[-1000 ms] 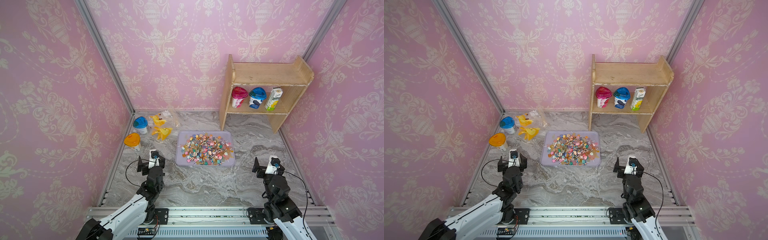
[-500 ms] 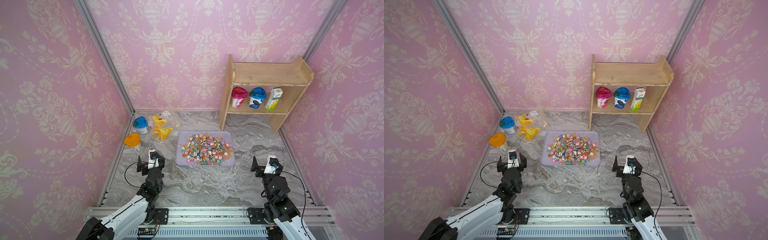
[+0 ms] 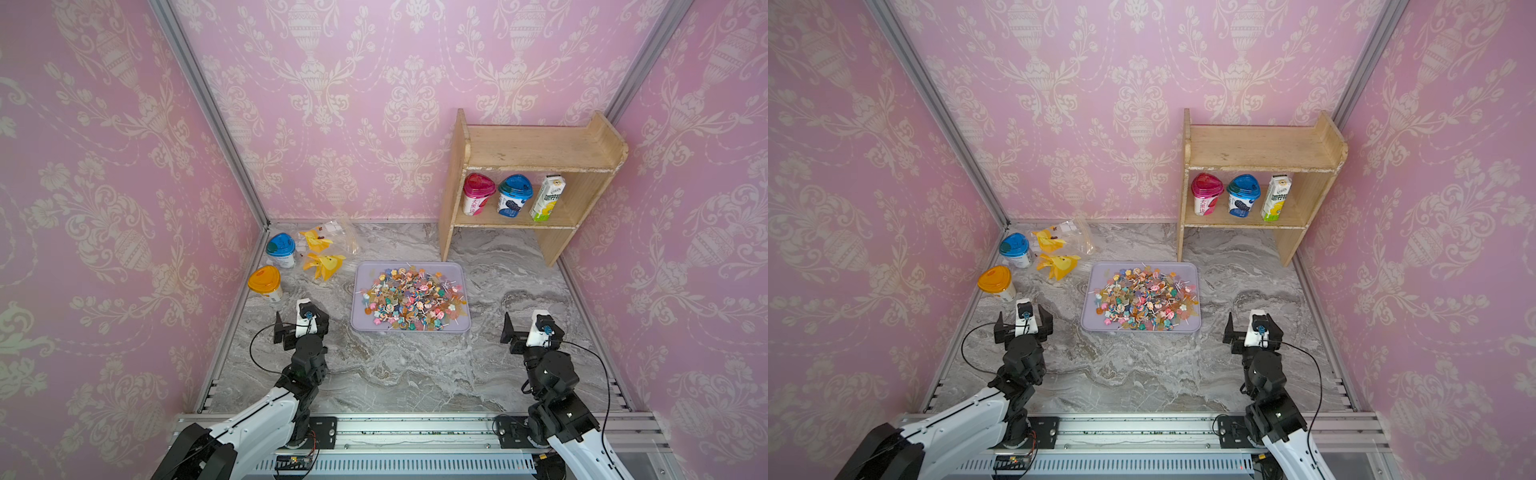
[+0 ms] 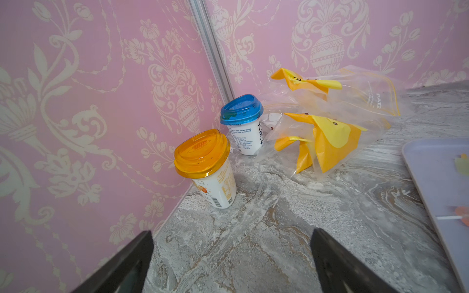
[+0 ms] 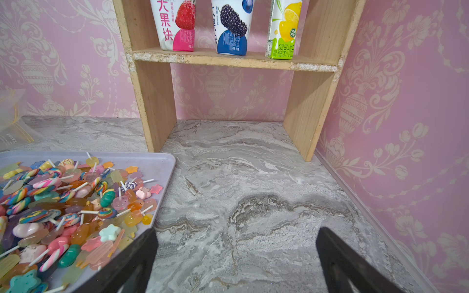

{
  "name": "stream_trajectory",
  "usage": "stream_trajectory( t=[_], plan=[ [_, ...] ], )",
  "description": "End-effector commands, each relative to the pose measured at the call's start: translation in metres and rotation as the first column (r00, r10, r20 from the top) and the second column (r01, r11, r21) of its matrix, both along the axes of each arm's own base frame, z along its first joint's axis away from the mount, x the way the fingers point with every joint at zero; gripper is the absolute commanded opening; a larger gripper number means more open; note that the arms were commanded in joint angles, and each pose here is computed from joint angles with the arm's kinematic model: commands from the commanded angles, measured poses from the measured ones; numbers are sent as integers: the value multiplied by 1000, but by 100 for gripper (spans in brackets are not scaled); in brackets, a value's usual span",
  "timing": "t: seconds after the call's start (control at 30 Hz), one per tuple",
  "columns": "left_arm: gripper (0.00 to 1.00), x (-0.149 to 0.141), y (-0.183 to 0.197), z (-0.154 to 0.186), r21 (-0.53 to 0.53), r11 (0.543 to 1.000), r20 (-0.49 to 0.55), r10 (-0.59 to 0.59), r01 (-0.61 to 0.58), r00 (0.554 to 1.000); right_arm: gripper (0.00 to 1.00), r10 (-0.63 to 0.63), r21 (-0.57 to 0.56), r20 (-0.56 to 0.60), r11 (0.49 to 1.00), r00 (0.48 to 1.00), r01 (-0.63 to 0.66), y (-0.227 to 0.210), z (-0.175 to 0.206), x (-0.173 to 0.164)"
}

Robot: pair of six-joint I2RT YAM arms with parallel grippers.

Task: Pour candies out of the ziploc bag
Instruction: Reset both arms

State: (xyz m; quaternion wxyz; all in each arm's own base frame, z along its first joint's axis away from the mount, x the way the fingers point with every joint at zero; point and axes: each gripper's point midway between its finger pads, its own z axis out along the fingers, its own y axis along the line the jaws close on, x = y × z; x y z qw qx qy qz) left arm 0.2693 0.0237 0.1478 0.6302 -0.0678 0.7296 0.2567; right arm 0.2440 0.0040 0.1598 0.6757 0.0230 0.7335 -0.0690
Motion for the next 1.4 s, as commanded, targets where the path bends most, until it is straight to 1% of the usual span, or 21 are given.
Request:
stream_trajectory(
  t=[0.0, 0.27, 0.57, 0.8, 0.93, 1.37],
  plan=[
    [99, 2, -2, -1, -4, 1000, 8, -25, 25, 1000, 100, 25, -29, -13, 999, 1000, -25, 5, -12, 5],
    [99, 5, -5, -2, -1, 999, 2, -46, 46, 999, 100, 19, -48, -16, 999, 1000, -20, 6, -14, 10],
    [99, 5, -4, -1, -8, 999, 12, -50, 50, 999, 100, 51, -61, -17, 997, 999, -52, 13, -16, 15],
    [99, 5, -3, -1, -15, 999, 14, -43, 43, 999, 100, 29, -36, -14, 999, 999, -30, 6, -15, 16],
    [99, 5, 1, -1, -39, 998, 40, -42, 43, 998, 100, 27, -25, -14, 999, 1000, -27, 4, -16, 17],
    [99, 15, 1, -5, -53, 997, 23, -51, 53, 998, 100, 30, -25, -13, 999, 999, -30, 4, -16, 28]
  ],
)
